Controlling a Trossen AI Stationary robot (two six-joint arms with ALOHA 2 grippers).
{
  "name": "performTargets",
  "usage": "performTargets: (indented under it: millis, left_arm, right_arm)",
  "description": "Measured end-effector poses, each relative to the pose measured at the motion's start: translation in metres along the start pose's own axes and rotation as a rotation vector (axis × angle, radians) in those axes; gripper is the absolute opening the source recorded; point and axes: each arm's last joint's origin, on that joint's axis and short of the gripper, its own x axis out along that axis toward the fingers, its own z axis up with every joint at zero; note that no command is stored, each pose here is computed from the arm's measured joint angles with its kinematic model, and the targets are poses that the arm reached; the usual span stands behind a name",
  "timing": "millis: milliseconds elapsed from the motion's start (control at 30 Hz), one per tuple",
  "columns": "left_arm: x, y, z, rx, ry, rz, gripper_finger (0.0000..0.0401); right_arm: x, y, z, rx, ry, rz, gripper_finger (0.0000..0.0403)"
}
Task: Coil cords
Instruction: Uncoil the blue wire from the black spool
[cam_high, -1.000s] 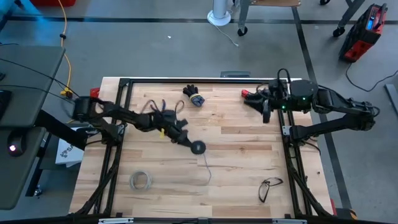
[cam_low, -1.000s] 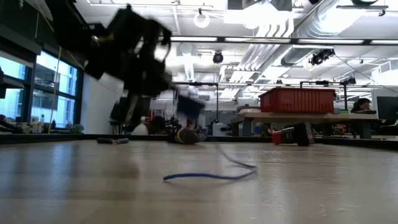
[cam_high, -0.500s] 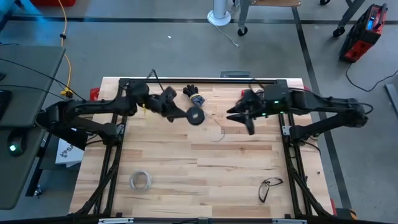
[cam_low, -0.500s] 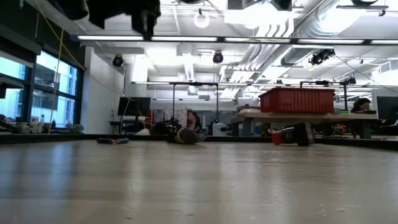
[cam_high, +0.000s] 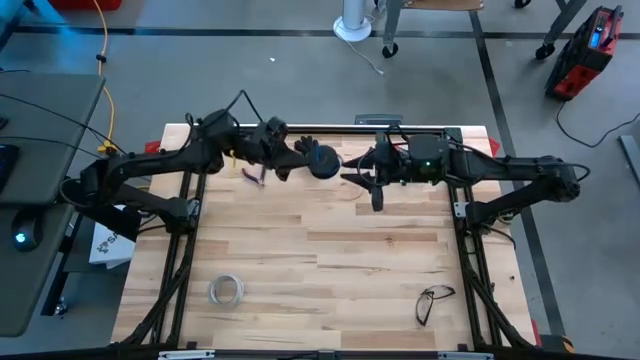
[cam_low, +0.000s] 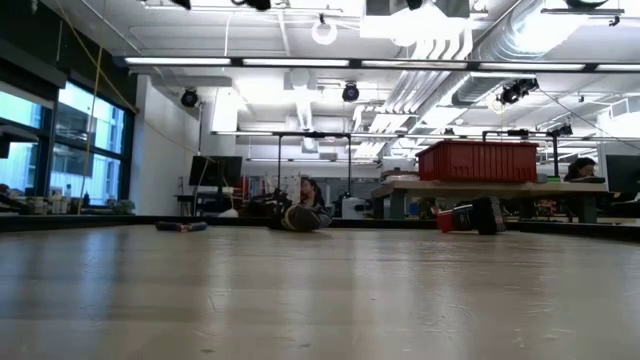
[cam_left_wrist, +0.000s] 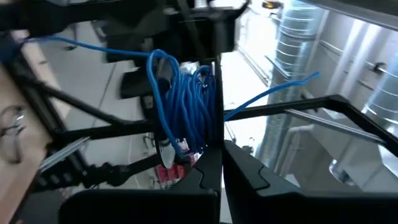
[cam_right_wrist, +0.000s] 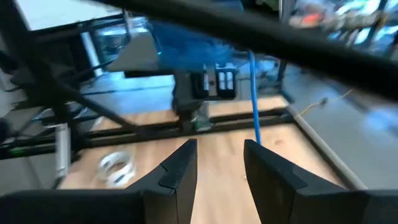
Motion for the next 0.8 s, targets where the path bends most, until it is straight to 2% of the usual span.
performTargets:
  millis: [133,233,400,567,700,800]
  left_arm:
    - [0.003,-0.015,0.006,0.047,-0.019,-0.036,0.0]
    - [0.005,-0.017,0.008,0.069,-0.018,-0.04,0.0]
    - [0.004,-0.016,0.01,0.078,-0.02,-0.025,0.0]
    - [0.001,-0.016,0.014,0.083,-0.037,-0.022,0.0]
    - [0.0,-0.016,0.017,0.083,-0.038,-0.018,0.0]
    - [-0.001,-0.016,0.017,0.068,-0.039,-0.017,0.0]
  right_arm:
    - [0.0,-0.004,0.007,-0.021,-0.079,-0.133,0.0125]
    - [0.002,-0.005,0.01,-0.027,-0.12,-0.199,0.0121]
    - [-0.002,-0.005,0.014,-0.033,-0.148,-0.183,0.0104]
    - [-0.01,0.0,0.019,-0.03,-0.169,-0.07,0.0099]
    - [-0.021,0.005,0.023,-0.038,-0.179,-0.108,0.0109]
    - [-0.029,0.007,0.025,-0.078,-0.18,-0.186,0.013]
